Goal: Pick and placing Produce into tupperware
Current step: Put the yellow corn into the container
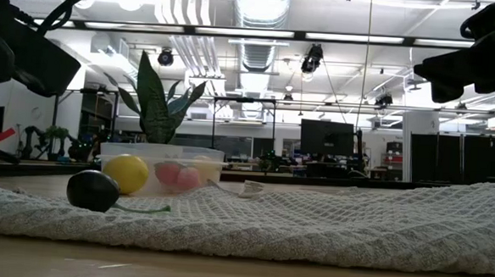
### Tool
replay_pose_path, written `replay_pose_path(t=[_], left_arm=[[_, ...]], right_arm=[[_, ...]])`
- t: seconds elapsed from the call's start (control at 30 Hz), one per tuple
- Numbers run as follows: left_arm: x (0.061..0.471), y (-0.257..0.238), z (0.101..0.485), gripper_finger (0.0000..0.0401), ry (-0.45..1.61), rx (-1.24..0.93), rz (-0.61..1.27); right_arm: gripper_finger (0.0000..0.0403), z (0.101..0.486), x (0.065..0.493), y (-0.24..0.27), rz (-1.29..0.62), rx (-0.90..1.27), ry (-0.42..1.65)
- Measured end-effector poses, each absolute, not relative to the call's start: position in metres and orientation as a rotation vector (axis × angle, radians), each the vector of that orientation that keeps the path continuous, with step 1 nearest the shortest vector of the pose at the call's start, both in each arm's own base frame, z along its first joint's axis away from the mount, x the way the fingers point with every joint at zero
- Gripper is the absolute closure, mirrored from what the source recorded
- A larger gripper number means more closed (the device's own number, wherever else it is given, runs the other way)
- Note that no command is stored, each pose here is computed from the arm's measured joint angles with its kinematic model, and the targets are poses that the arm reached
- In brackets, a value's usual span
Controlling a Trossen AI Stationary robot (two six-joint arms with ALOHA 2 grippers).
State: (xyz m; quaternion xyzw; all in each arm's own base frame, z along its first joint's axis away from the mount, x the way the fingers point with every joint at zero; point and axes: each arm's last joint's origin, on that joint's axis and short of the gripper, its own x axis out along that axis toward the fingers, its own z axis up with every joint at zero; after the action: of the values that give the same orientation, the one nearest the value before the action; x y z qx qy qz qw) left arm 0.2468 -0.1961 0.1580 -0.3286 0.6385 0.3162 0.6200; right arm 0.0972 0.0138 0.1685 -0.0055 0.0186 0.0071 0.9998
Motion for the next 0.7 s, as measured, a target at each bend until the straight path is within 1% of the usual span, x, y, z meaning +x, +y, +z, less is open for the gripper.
replay_pose_path(t=[0.33,0.4,0.53,0.7], left_arm=[[0.2467,-0.1961,0.1581,0.0174,1.471,-0.757,0.725],[0.2463,-0.1966,0.1581,0.0179,1.493,-0.763,0.715],[0.2458,-0.1969,0.1579,0.0209,1.51,-0.767,0.71],[0.2456,-0.1966,0.1575,0.0268,1.516,-0.749,0.692]], right_arm=[[0.0315,0.1685,0.0972,0.0139,0.015,-0.016,0.037],[0.0313,0.1685,0.0972,0.0139,0.015,-0.016,0.037],[0.0312,0.1685,0.0972,0.0138,0.014,-0.015,0.037],[0.032,0.1685,0.0972,0.0138,0.015,-0.015,0.037]])
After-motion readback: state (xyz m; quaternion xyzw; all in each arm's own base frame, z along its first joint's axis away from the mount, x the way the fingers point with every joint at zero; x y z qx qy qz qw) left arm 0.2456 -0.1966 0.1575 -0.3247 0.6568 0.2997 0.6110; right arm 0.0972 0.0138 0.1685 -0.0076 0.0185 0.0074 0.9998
